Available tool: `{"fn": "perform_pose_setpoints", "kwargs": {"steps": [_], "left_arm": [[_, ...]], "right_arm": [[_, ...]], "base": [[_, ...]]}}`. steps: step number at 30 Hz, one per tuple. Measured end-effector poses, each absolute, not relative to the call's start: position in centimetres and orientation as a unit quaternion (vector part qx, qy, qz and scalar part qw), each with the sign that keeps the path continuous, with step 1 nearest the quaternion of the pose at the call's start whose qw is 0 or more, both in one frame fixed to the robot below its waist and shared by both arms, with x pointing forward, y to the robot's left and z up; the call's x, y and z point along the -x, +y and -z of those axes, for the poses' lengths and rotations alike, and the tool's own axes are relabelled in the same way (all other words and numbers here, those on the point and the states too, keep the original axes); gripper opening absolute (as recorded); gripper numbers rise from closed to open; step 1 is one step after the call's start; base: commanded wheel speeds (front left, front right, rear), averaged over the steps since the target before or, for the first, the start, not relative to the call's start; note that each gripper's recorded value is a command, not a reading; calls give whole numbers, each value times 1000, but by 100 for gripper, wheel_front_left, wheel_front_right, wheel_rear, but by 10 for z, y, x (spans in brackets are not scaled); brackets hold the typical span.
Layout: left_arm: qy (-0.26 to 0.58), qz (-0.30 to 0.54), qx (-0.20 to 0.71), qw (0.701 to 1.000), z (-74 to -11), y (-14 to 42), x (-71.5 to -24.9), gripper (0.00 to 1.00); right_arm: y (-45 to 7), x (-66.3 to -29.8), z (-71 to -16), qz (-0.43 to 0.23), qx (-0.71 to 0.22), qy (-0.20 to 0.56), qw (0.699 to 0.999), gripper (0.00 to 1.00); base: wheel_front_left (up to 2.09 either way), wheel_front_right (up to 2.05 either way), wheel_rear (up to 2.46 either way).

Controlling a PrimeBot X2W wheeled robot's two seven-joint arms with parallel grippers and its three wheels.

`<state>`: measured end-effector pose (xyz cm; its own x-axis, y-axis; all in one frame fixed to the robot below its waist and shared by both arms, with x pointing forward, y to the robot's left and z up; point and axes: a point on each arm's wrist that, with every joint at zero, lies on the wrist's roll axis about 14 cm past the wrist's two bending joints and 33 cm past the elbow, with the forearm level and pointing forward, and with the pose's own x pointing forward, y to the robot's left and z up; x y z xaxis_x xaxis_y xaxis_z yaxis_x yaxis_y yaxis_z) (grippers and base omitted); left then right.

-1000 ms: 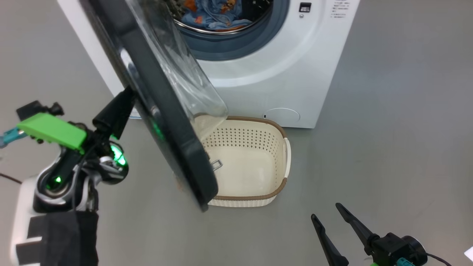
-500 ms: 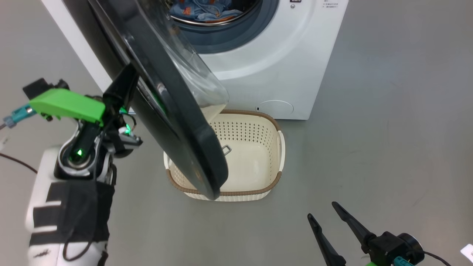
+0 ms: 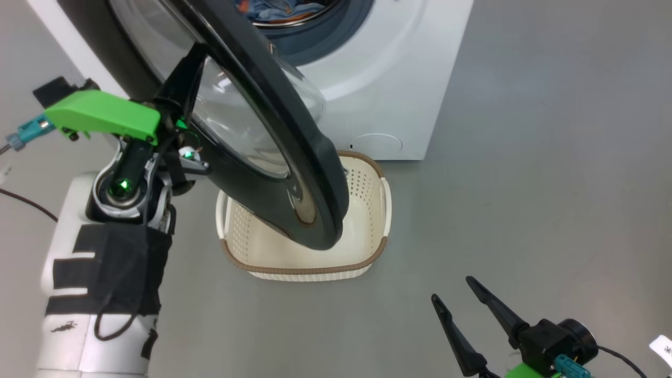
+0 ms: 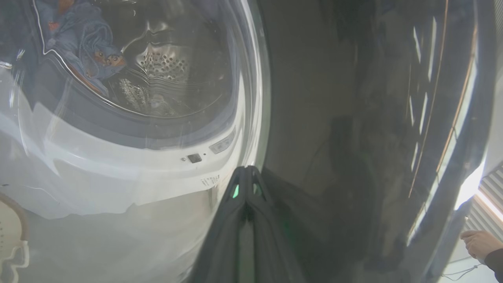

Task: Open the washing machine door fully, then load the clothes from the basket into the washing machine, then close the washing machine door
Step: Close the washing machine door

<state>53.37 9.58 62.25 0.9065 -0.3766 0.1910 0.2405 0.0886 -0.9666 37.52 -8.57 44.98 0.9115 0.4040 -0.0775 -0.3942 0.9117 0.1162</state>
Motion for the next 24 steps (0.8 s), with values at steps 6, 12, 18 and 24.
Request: {"fn": "perform_pose_setpoints", "kwargs": {"steps": [6, 12, 18, 24], "left_arm": [[54, 211, 640, 737, -621, 81, -545, 0], [51, 211, 633, 743, -621, 72, -556, 0], [50, 206, 623, 753, -618, 66, -569, 0], [62, 186, 616, 763, -602, 65, -578, 0]], "right_arm": [[-91, -377, -449, -196, -48, 51, 978, 100], [-97, -377, -445, -186, -48, 57, 980, 100], [-103, -377, -439, -177, -48, 66, 981, 100], [-105, -379, -441, -174, -46, 62, 982, 100]], "base": [[0, 0, 0], [0, 0, 0], [0, 0, 0], [0, 0, 0]]}}
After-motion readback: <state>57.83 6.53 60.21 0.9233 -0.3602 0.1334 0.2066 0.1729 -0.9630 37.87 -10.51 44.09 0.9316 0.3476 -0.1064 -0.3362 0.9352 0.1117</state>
